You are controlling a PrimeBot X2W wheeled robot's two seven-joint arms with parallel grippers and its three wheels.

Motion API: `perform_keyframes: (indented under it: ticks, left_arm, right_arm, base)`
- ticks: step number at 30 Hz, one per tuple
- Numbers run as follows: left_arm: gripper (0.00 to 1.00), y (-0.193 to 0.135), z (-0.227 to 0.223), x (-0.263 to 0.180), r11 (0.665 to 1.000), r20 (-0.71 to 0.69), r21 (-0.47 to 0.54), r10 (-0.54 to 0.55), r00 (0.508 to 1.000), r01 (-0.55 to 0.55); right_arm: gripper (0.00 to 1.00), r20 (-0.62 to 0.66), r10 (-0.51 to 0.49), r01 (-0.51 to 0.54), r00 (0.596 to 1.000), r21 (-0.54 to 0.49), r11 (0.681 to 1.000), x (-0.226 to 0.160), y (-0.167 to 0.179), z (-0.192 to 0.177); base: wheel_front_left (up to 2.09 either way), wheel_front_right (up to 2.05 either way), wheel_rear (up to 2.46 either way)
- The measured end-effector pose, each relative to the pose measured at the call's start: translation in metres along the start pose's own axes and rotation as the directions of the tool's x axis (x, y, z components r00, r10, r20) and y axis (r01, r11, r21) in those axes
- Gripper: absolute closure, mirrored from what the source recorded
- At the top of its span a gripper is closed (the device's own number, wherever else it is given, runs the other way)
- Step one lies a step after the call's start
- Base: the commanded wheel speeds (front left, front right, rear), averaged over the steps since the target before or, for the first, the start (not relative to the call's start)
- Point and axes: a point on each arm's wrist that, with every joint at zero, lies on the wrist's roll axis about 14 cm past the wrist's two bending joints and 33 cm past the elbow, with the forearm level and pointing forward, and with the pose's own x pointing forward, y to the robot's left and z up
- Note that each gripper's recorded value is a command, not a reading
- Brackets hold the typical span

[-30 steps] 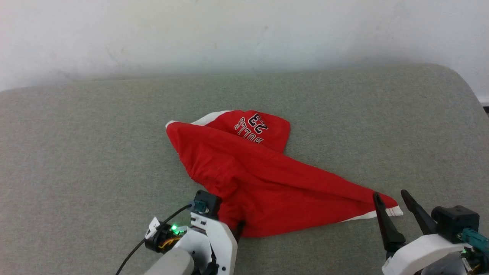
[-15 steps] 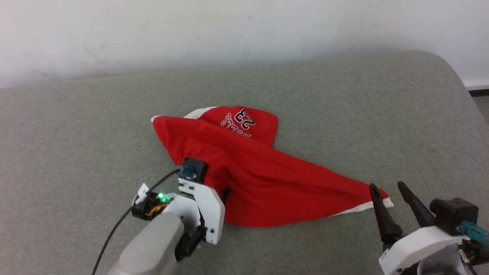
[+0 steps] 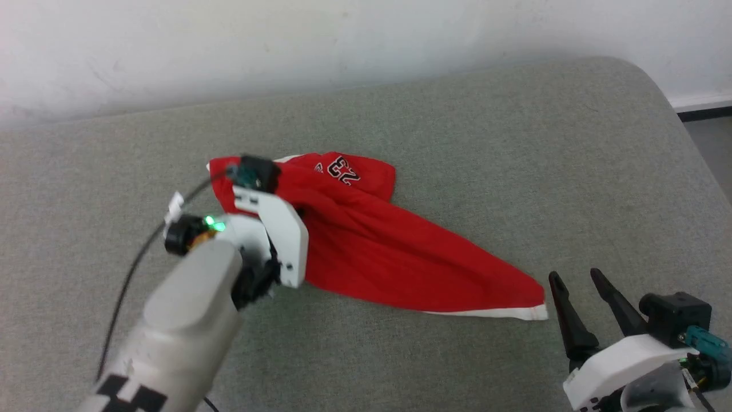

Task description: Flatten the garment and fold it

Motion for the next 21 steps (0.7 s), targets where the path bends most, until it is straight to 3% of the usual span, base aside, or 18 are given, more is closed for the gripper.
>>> perform_keyframes:
  ticks: [9,17,18,19,21]
  left_arm:
    - [1.00,0.023,0.033,0.016,0.999,-0.155,0.039,0.018,0.988,-0.012]
    - [1.00,0.029,0.037,0.041,0.999,-0.181,0.022,0.034,0.983,-0.031]
    - [0.69,0.027,0.038,0.043,1.000,-0.168,0.012,0.028,0.985,-0.026]
    - [0.00,0.027,0.042,0.043,1.000,-0.143,0.005,0.025,0.989,-0.025]
    - [0.00,0.026,0.045,0.041,1.000,-0.105,0.001,0.020,0.994,-0.020]
  right_arm:
    - [0.00,-0.016,0.020,-0.020,1.000,0.004,1.000,0.011,0.007,-0.002]
    - [0.00,-0.033,-0.005,0.005,0.999,0.022,1.000,0.013,0.000,-0.010]
    - [0.00,-0.035,-0.012,0.012,0.999,0.023,1.000,0.012,-0.002,-0.011]
    - [0.00,-0.034,-0.017,0.018,0.999,0.024,1.000,0.011,-0.004,-0.011]
    - [0.00,-0.027,-0.026,0.026,0.999,0.026,0.999,0.009,-0.007,-0.010]
  base:
    - [0.00,0.00,0.00]
    - [0.00,0.00,0.00]
    - [0.00,0.00,0.00]
    - [0.00,0.00,0.00]
    - [0.00,0.00,0.00]
